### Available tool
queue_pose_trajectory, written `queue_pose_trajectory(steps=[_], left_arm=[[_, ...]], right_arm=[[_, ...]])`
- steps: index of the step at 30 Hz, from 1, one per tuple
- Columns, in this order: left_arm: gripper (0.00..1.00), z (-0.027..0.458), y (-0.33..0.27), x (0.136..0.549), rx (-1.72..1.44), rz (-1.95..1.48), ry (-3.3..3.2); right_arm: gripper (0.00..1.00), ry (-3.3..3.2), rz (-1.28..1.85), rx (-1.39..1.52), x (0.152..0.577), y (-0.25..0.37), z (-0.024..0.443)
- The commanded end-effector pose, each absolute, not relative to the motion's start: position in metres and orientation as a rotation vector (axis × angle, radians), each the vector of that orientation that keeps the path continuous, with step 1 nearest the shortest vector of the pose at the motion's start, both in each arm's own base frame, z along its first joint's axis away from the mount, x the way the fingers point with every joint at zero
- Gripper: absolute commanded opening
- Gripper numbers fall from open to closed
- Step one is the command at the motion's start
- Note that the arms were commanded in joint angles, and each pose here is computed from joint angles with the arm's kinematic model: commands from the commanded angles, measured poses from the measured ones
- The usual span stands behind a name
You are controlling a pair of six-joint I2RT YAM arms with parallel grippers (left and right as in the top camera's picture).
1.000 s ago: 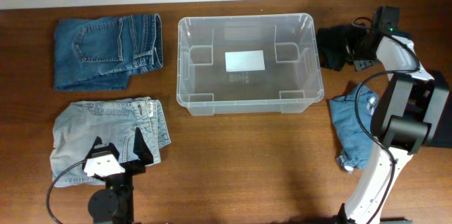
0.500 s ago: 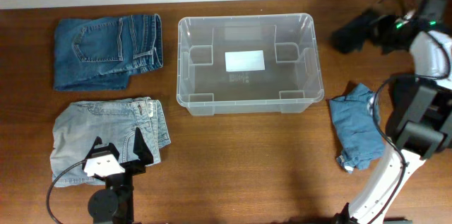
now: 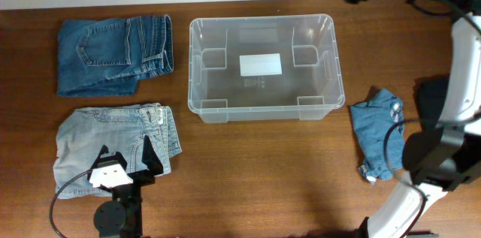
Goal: Pack container
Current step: 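Lift the black garment and carry it left over the container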
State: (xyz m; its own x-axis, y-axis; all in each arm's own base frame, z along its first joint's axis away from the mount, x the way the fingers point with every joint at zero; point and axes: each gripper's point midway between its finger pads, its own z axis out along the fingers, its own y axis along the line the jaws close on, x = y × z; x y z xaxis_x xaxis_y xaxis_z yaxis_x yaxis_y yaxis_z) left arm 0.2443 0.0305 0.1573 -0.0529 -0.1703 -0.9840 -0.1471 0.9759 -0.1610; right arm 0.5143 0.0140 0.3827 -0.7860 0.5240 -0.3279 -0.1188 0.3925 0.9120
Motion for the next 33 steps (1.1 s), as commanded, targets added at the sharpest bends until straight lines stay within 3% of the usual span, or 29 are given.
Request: queue_pose_trajectory(steps=[1, 13, 33], left_arm=[[0.99, 0.157, 0.033, 0.244, -0.248, -0.002, 1.629], [0.99, 0.157, 0.033, 0.244, -0.248, -0.002, 1.629], [0.99, 0.157, 0.033, 0.244, -0.248, -0.002, 1.629]], right_arm=[[0.04, 2.077, 1.448, 0.055, 0.476, 0.082, 0.417], [0.04, 2.559, 1.07, -0.15, 0.434, 0.229, 0.301], [0.05, 2.775, 0.959, -0.174, 0.458, 0.279, 0.181]])
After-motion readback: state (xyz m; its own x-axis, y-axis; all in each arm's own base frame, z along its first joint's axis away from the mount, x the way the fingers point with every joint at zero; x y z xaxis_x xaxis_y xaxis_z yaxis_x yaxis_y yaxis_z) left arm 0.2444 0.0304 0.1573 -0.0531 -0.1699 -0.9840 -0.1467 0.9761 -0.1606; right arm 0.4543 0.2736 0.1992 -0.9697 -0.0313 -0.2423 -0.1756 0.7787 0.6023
